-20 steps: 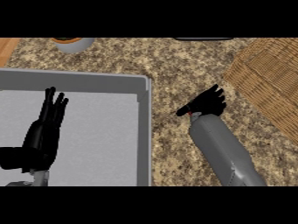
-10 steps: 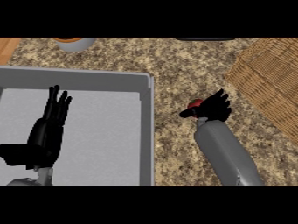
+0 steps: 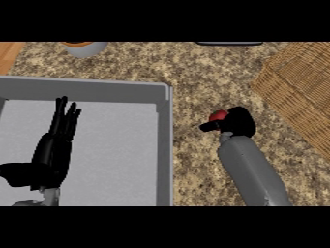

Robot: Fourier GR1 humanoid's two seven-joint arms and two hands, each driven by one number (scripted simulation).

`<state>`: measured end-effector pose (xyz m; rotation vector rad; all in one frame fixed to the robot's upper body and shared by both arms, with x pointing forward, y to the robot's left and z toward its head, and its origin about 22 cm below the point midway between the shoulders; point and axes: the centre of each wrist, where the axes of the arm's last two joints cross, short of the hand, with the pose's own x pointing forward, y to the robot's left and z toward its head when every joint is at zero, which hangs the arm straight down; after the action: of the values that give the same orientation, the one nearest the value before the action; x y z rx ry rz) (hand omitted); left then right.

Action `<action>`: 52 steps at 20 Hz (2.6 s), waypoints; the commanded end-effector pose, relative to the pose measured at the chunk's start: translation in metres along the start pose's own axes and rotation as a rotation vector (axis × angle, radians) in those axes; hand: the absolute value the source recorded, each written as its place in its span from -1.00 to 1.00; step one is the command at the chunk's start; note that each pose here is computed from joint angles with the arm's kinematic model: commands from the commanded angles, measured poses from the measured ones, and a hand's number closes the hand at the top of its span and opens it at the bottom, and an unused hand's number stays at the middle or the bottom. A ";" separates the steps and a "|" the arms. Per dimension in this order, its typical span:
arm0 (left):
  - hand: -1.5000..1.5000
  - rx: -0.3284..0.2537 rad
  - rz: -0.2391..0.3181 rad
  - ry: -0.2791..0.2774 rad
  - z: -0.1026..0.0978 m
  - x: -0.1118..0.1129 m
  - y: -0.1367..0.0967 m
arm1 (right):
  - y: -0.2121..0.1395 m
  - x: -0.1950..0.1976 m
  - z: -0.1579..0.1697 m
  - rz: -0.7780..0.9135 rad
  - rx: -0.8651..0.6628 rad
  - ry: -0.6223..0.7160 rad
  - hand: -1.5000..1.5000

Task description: Pick the tomato from the cutting board and place it in the basket

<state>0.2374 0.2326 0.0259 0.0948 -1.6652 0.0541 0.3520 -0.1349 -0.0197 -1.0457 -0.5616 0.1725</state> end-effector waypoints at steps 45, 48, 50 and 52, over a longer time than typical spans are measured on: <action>0.00 -0.002 0.004 -0.007 -0.006 0.005 0.008 | -0.114 0.170 0.059 -0.328 -0.462 -0.349 1.00; 0.00 0.018 -0.005 0.007 -0.002 0.004 -0.006 | -0.130 0.164 0.041 -0.309 -0.470 -0.300 1.00; 0.00 0.010 0.008 0.015 0.012 -0.002 -0.003 | -0.136 0.159 0.023 -0.236 -0.512 -0.247 1.00; 0.00 0.006 -0.001 -0.001 0.001 0.009 0.009 | -0.140 0.148 0.002 -0.162 -0.546 -0.220 1.00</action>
<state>0.2366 0.2372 0.0276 0.1021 -1.6571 0.0621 0.4584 -0.1227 0.1570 -1.4471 -1.1000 0.0202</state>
